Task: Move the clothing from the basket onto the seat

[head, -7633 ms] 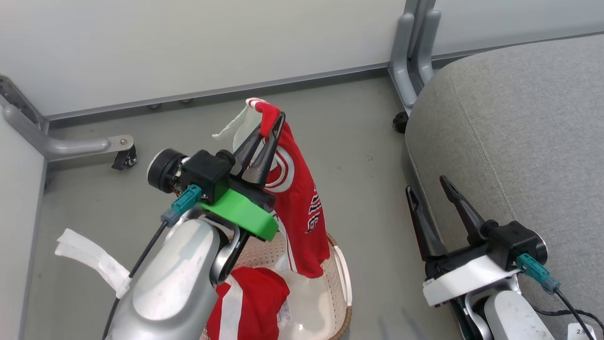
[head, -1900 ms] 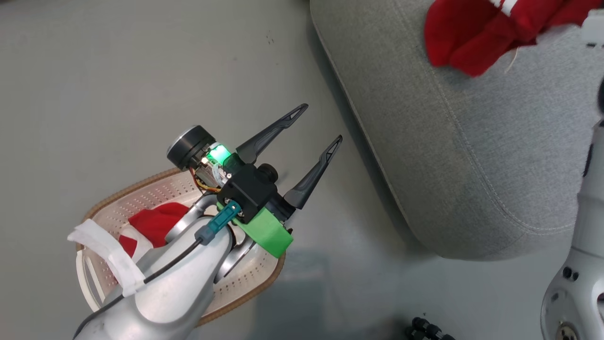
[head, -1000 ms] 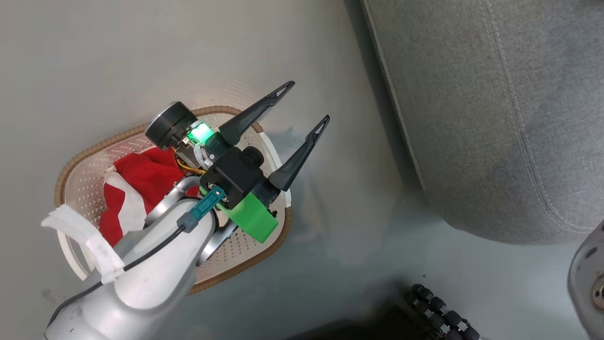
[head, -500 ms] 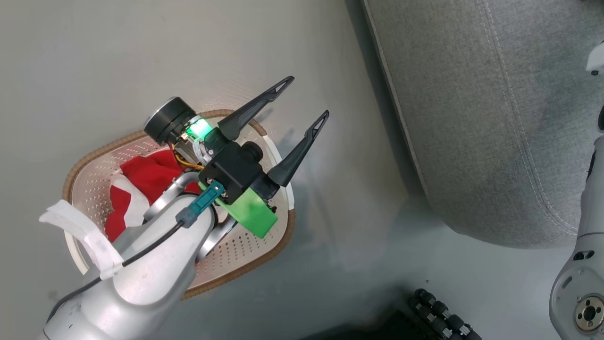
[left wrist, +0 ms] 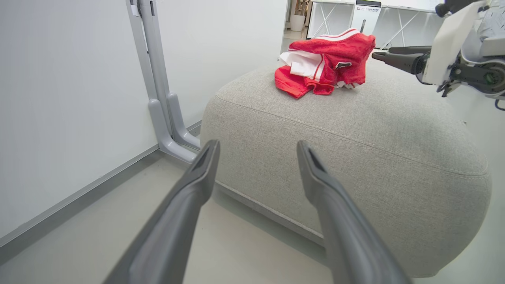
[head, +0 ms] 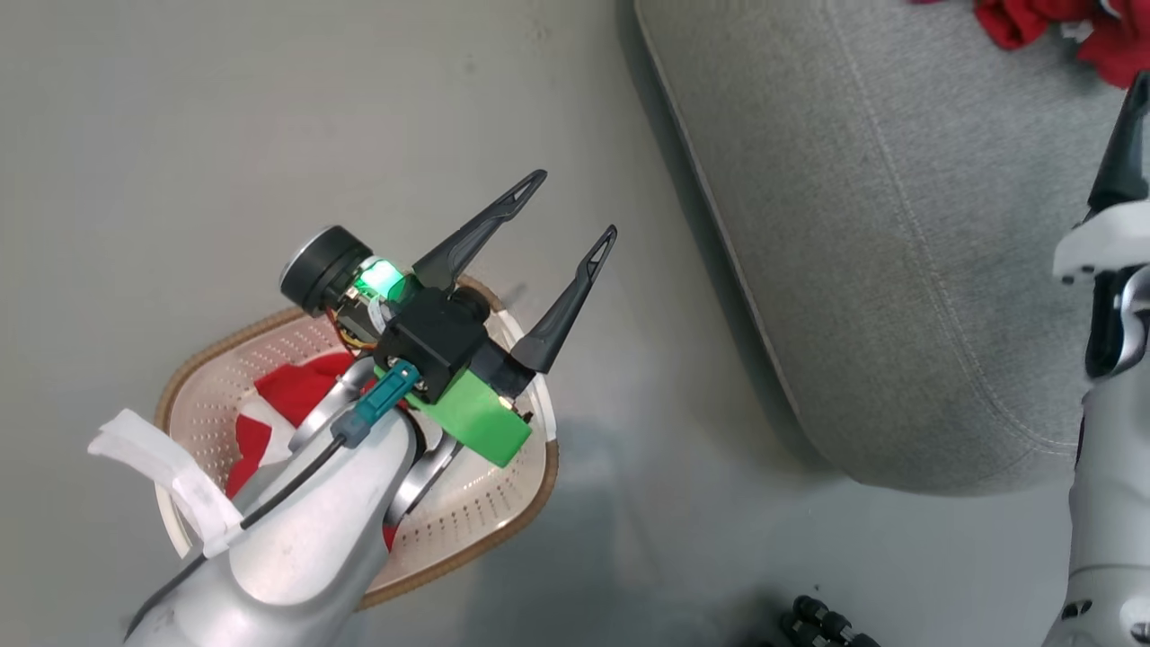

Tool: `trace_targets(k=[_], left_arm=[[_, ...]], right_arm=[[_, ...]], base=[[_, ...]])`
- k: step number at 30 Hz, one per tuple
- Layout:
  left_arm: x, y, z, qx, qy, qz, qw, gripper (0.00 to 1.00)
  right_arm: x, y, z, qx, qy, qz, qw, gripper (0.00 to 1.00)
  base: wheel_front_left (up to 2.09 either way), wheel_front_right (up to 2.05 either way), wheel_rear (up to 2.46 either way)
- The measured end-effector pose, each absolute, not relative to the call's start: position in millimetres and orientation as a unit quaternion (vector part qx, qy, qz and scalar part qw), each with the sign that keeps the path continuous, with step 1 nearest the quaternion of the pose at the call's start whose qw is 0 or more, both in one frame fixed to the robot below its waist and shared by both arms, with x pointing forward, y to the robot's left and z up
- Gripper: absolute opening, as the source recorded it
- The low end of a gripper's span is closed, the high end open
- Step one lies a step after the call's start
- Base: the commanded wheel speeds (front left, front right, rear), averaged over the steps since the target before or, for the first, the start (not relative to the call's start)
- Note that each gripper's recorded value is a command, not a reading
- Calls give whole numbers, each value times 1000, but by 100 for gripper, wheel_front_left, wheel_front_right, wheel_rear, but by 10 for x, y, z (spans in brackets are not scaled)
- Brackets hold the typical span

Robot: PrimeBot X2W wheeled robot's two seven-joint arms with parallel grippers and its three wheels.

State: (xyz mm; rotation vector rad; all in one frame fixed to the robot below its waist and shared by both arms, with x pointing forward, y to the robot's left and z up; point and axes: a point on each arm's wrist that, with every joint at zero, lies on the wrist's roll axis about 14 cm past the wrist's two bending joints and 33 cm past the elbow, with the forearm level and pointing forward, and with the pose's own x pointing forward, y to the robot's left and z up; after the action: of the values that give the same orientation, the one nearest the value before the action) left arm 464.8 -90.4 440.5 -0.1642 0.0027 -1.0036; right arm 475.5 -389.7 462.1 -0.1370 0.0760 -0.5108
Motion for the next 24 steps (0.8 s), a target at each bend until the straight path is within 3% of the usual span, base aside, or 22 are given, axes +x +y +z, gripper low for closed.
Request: trace_targets(k=[10, 24], left_arm=[[4557, -783, 4784, -86, -17, -438, 895, 100], [4539, 46, 5056, -88, -29, -296, 951, 100]], right_arm=[[4479, -3608, 4996, -68, -5, -210, 975, 100], [4607, -2571, 5315, -28, -63, -66, 995, 100]], base=[[0, 0, 0], [0, 0, 0]])
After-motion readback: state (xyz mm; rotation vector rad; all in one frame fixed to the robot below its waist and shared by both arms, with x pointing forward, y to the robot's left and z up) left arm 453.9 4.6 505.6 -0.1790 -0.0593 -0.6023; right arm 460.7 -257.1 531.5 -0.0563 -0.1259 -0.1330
